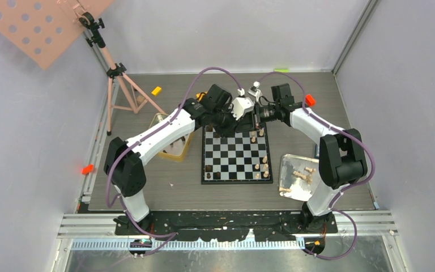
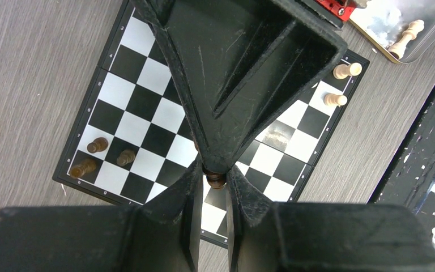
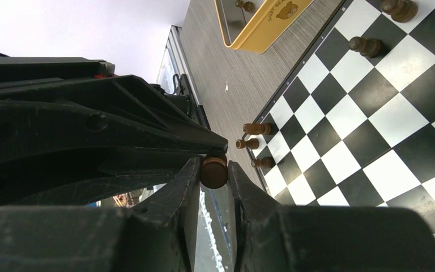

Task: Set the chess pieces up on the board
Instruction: Place the chess piece on the chessboard.

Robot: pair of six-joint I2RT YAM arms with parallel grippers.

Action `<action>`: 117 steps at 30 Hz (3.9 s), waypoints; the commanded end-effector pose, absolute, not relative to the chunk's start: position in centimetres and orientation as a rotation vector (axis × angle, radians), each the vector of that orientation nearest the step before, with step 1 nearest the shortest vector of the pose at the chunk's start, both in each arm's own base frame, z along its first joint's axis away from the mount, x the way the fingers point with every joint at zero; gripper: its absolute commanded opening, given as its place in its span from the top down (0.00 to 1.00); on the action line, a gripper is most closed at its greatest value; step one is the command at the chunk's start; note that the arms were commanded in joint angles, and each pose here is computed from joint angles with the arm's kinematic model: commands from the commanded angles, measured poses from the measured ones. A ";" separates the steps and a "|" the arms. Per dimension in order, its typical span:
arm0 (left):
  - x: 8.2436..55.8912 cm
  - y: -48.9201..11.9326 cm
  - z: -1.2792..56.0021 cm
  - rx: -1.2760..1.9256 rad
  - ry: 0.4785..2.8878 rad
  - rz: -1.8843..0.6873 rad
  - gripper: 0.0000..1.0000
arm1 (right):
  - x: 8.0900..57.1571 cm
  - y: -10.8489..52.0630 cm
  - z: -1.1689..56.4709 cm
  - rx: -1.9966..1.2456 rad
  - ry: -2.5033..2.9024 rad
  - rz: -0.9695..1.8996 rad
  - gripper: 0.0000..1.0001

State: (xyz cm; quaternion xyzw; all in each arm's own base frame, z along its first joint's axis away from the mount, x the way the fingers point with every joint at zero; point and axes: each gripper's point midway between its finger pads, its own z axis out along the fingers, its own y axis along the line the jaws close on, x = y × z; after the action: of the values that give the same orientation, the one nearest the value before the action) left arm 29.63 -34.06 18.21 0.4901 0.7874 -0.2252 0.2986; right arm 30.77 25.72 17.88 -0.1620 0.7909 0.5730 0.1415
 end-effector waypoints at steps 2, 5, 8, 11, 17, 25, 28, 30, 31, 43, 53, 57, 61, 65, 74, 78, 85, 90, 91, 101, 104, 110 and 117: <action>29.8 -34.8 18.8 1.314 2.043 -0.598 0.89 | 31.3 26.2 19.2 -0.517 2.234 1.656 0.86; 30.1 -34.6 19.2 1.296 2.028 -0.584 0.63 | 31.9 25.5 19.4 -0.485 2.233 1.642 0.98; 30.6 -34.2 20.1 1.252 2.005 -0.584 0.44 | 33.1 24.1 19.7 -0.425 2.214 1.635 0.99; 31.6 -33.7 21.1 1.186 1.996 -0.622 0.35 | 33.6 23.5 20.5 -0.335 2.182 1.708 0.99; 33.2 -33.8 22.3 1.087 1.921 -0.827 0.30 | 34.2 23.6 21.6 -0.243 2.095 1.820 0.99; 33.4 -34.8 22.6 1.022 1.861 -1.068 0.36 | 34.7 23.9 22.8 -0.189 2.009 1.895 0.99; 33.0 -35.1 22.9 1.021 1.843 -1.125 0.40 | 34.8 23.9 22.5 -0.177 2.015 1.902 0.99; 32.8 -35.2 23.1 1.027 1.836 -1.146 0.43 | 34.9 23.9 22.3 -0.173 2.016 1.905 0.99; 32.8 -35.2 23.1 1.026 1.837 -1.148 0.46 | 34.9 23.9 22.2 -0.172 2.016 1.905 0.99; 34.0 -35.4 22.9 0.995 1.857 -1.129 0.59 | 34.8 23.9 22.1 -0.168 2.016 1.915 0.99; 34.8 -35.5 22.7 0.977 1.873 -1.130 0.69 | 34.9 23.9 21.6 -0.161 2.024 1.916 0.99; 34.9 -35.7 22.9 0.982 1.878 -1.138 0.72 | 35.0 23.9 21.2 -0.156 2.031 1.919 0.99; 35.0 -35.8 23.1 0.991 1.877 -1.138 0.75 | 34.9 23.9 21.2 -0.158 2.030 1.918 0.99; 34.9 -35.7 23.0 0.997 1.878 -1.140 0.80 | 34.9 23.9 21.2 -0.162 2.029 1.917 0.99; 34.2 -35.3 23.2 1.048 1.882 -1.123 1.00 | 35.0 23.7 21.0 -0.172 2.030 1.915 0.82; 33.1 -34.0 21.9 1.178 1.939 -1.008 1.00 | 35.8 22.3 21.9 -0.162 1.996 1.883 0.48; 29.3 -31.3 17.4 1.528 2.118 -0.689 1.00 | 38.8 15.9 22.5 -0.001 1.965 1.721 0.39; 27.5 -30.3 15.3 1.725 2.210 -0.454 1.00 | 39.3 11.8 22.7 0.053 1.984 1.556 0.38; 27.4 -30.3 15.0 1.753 2.221 -0.416 1.00 | 39.2 10.9 23.1 0.063 1.984 1.517 0.38; 25.7 -29.5 11.1 2.099 2.342 -0.108 1.00 | 37.2 7.4 22.2 0.072 2.040 1.338 0.40; 25.2 -29.3 10.2 2.181 2.369 -0.051 1.00 | 36.9 7.1 21.9 0.082 2.042 1.344 0.40; 25.2 -29.2 9.0 2.265 2.374 0.049 0.98 | 36.6 7.1 21.6 0.087 2.045 1.363 0.41; 25.4 -29.3 8.5 2.331 2.341 0.174 0.92 | 36.4 7.2 21.5 0.079 2.044 1.377 0.41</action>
State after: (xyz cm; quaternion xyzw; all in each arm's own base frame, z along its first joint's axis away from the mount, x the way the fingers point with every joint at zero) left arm 25.79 -30.48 6.99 0.6867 0.7242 0.0204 -0.0596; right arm 36.90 7.05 20.52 0.0529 0.7884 0.5241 0.3178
